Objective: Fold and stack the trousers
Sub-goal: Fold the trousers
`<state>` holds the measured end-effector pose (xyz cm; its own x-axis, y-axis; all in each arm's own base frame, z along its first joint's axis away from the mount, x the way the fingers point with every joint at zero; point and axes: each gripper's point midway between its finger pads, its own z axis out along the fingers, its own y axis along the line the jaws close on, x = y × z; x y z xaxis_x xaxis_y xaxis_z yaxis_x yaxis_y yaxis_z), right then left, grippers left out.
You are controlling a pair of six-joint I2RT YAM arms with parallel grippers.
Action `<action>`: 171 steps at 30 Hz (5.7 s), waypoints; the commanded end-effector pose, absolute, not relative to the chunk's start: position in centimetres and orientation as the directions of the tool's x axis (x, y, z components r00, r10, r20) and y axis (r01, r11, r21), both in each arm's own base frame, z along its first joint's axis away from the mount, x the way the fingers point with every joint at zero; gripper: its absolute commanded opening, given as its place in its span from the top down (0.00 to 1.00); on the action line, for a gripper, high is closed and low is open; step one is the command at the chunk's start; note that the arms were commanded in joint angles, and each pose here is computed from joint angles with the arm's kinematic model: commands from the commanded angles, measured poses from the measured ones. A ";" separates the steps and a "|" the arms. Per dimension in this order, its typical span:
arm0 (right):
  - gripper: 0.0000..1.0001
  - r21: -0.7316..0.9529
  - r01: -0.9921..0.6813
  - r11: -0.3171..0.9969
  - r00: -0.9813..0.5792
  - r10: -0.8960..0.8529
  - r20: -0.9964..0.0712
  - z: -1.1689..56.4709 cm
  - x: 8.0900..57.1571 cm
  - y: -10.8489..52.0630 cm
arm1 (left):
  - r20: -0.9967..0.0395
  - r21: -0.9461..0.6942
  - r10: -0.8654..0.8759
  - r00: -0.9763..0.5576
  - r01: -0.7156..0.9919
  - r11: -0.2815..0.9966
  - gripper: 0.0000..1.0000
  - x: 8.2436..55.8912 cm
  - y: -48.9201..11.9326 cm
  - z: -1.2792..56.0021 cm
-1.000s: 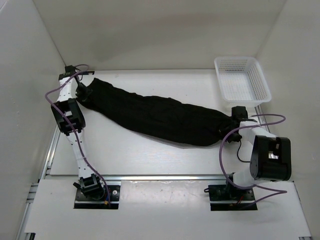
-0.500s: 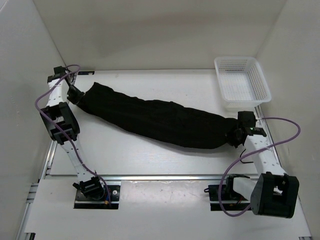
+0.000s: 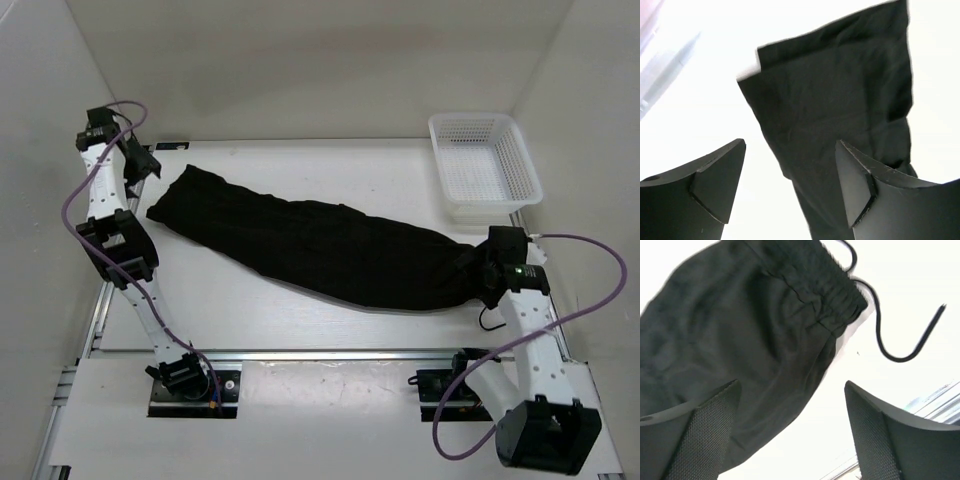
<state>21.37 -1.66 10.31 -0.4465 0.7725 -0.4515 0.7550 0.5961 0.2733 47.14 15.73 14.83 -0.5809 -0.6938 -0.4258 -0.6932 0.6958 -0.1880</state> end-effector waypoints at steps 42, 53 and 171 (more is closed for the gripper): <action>1.00 0.265 0.764 0.589 -0.477 0.791 -0.384 8.2 33.0 -5.2 | -0.462 -0.189 -0.516 -0.721 -0.488 0.852 0.27 57.9 6.3 7.7; 1.00 0.252 0.769 0.588 -0.484 0.792 -0.371 7.3 32.6 -5.1 | -0.427 -0.062 -0.461 -0.778 -0.483 0.874 0.39 57.0 5.7 3.5; 0.05 0.366 0.653 0.663 -0.393 0.709 -0.585 18.3 32.5 -6.7 | -0.410 -0.130 -0.664 -0.625 -0.681 0.721 0.57 52.3 15.0 7.0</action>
<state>32.42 -6.81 17.68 -0.3929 0.7246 -0.5662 0.6751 0.6454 0.3574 51.66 14.50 5.87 -0.6381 -0.6712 -0.3772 -0.6834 0.7194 -0.1242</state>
